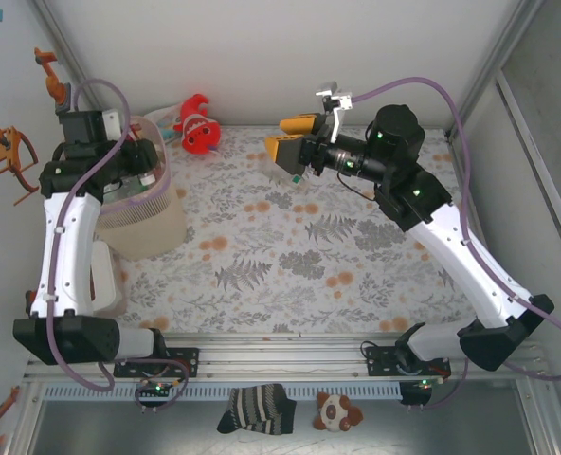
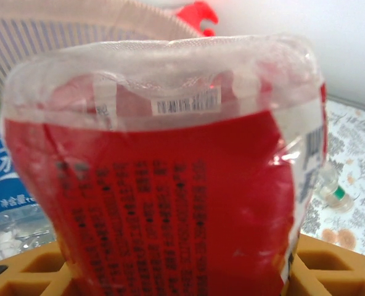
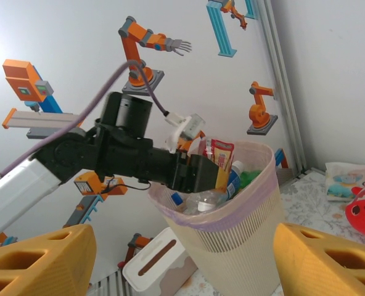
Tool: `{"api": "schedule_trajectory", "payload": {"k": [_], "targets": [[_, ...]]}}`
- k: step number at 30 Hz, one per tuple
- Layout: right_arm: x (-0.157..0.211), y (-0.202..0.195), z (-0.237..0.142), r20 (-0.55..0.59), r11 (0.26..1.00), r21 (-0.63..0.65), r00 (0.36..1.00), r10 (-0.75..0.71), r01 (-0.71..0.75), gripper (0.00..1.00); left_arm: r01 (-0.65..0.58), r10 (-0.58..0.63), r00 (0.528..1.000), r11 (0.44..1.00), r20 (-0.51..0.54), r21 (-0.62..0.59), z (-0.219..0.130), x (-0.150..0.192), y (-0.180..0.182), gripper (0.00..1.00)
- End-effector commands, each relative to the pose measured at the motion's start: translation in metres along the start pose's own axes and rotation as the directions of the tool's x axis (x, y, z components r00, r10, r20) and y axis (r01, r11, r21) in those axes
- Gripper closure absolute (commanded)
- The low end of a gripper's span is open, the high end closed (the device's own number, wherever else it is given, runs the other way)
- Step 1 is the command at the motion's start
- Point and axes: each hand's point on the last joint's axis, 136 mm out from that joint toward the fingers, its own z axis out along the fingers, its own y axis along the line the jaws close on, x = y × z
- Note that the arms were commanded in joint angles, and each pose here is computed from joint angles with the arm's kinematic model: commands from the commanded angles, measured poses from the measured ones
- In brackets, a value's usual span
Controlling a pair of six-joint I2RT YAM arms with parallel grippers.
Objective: Put the plastic bottles in the bin
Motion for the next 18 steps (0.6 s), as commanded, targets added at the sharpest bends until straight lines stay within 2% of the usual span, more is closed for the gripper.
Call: {"api": "schedule_trajectory", "payload": {"k": [1, 7, 18], "targets": [[-0.003, 0.005, -0.003, 0.015, 1.0, -0.005, 1.0, -0.024, 0.025, 0.26, -0.013, 0.012, 0.999, 1.0, -0.05, -0.011, 0.001, 0.009, 0.004, 0.48], [-0.004, 0.005, -0.001, 0.018, 1.0, -0.01, 0.999, -0.026, 0.026, 0.25, -0.004, 0.005, 0.996, 1.0, -0.087, 0.008, -0.001, 0.017, 0.001, 0.31], [-0.005, 0.006, 0.0, 0.022, 0.999, -0.019, 0.999, -0.026, 0.026, 0.26, -0.033, 0.032, 0.999, 0.999, 0.042, 0.01, -0.044, -0.008, -0.004, 0.24]]}}
